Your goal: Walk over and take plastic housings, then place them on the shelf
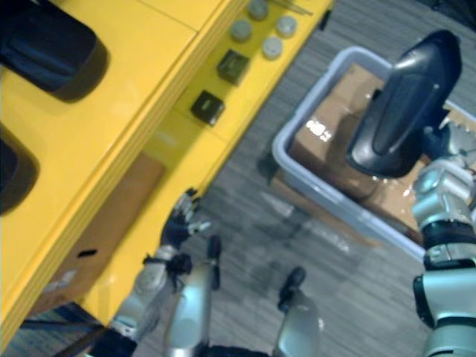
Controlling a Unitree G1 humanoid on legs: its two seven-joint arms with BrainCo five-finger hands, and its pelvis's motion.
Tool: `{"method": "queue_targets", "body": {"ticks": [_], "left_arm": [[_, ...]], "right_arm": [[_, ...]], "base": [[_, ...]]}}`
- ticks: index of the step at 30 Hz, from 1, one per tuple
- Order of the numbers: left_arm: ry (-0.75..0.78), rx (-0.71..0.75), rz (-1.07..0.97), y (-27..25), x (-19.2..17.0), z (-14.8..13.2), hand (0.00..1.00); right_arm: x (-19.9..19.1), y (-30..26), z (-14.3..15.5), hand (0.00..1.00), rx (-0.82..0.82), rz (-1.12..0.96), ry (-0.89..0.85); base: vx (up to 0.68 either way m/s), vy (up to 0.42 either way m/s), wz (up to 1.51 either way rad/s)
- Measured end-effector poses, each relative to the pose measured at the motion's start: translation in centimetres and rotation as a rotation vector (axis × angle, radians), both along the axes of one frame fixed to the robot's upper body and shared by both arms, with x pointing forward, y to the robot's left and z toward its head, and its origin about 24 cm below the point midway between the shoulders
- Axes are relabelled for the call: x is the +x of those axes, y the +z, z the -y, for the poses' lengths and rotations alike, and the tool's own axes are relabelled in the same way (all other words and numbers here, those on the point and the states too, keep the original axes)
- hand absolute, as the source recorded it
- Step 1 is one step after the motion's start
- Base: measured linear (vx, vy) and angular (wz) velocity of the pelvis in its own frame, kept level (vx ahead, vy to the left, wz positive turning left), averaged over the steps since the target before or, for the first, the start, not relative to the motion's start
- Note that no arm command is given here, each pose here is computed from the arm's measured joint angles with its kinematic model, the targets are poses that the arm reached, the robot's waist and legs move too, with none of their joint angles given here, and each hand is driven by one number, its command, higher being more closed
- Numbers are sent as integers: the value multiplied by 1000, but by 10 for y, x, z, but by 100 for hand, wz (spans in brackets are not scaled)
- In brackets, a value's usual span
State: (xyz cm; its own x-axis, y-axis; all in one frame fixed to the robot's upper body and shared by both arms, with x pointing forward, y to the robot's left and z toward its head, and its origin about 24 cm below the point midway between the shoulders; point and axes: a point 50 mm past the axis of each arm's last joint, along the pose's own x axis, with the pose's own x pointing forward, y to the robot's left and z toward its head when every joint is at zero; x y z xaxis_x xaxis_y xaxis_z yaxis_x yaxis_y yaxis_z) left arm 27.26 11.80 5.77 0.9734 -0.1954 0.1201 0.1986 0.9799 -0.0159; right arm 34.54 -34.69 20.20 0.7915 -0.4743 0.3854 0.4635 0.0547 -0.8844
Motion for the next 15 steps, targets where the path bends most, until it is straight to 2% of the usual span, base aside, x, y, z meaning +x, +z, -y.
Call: {"method": "queue_targets", "body": {"ticks": [5, 11, 15], "left_arm": [[-27, 82, 101, 41, 40, 8, 0], [-37, 195, 145, 65, 67, 17, 0], [-103, 97, 66, 73, 78, 29, 0]], "right_arm": [[9, 12, -47, 100, -88, 124, 215], [5, 24, -76, 100, -218, 220, 380], [4, 20, -89, 100, -257, 238, 465]], "base": [[-9, -5, -31], [16, 22, -33], [2, 14, -17]]}}
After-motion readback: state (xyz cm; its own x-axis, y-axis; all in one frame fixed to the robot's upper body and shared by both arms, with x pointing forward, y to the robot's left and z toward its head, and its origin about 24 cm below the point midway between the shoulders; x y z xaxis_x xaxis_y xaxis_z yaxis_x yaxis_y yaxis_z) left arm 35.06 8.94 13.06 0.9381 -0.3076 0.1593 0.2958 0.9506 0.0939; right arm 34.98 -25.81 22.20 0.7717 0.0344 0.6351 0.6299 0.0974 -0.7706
